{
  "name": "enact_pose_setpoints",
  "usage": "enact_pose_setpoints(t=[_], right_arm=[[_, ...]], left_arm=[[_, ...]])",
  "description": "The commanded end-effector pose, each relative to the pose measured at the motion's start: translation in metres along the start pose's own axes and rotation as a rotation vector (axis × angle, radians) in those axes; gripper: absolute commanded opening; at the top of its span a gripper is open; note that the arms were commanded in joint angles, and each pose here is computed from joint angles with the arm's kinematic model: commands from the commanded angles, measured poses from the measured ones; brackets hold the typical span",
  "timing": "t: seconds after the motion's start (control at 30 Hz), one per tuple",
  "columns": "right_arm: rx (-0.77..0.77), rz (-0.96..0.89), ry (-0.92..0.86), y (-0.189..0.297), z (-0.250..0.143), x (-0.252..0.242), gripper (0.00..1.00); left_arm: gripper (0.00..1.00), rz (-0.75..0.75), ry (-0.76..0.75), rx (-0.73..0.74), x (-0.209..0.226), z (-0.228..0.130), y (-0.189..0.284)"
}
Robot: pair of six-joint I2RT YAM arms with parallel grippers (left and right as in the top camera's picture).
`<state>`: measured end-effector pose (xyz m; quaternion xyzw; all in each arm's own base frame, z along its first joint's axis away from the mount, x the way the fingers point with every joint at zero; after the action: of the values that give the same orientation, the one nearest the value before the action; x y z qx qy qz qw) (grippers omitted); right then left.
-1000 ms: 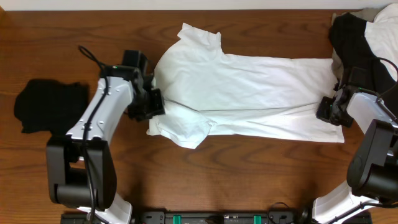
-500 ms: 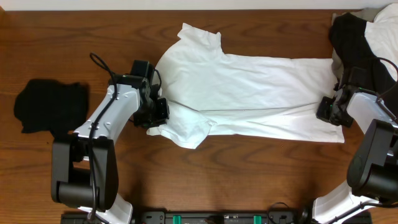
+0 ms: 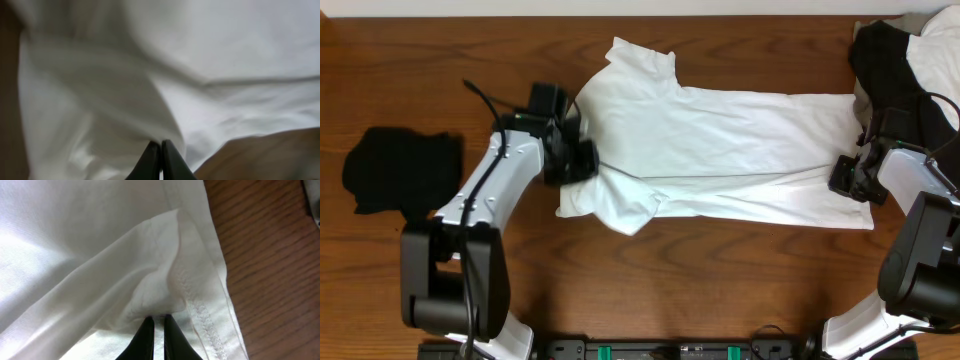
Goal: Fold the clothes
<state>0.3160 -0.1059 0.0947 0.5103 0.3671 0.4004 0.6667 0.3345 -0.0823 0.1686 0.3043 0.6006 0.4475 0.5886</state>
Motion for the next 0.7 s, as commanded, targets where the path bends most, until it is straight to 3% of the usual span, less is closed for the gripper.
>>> enact_pose_setpoints(t=[0.0,0.07,0.2,0.67], right_arm=[[0.03,-0.004,-0.004,-0.004,-0.008,0.0,0.08],[0.029,-0.003,-0.004,-0.004,-0.008,0.0,0.08],[0.028,-0.003,-0.004,-0.004,-0.008,0.0,0.07],[0.026,-0.003,-0.005,-0.004,-0.007,0.0,0.07]], left_arm=[[0.06,-0.132,-0.115,-0.226,-0.038,0.028,0.056],[0.06,-0.116,-0.122,-0.341,-0.046,0.04,0.074],[0.06,-0.068,-0.098,-0.417,-0.045,0.048,0.081],[0.06,-0.012,-0.056,-0.318,-0.033,0.044,0.059]])
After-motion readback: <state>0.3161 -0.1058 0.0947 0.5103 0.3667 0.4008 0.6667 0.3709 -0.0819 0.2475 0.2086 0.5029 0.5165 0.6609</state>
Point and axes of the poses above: each gripper's point midway between its finger pads, its own y axis back along the fingers, its own x axis along the line the jaws close on, z = x × y, the point moved 10 cm from there along y, back along the fingers, and after that the axes turned 3 degrees about y, right-handed, at the moved point
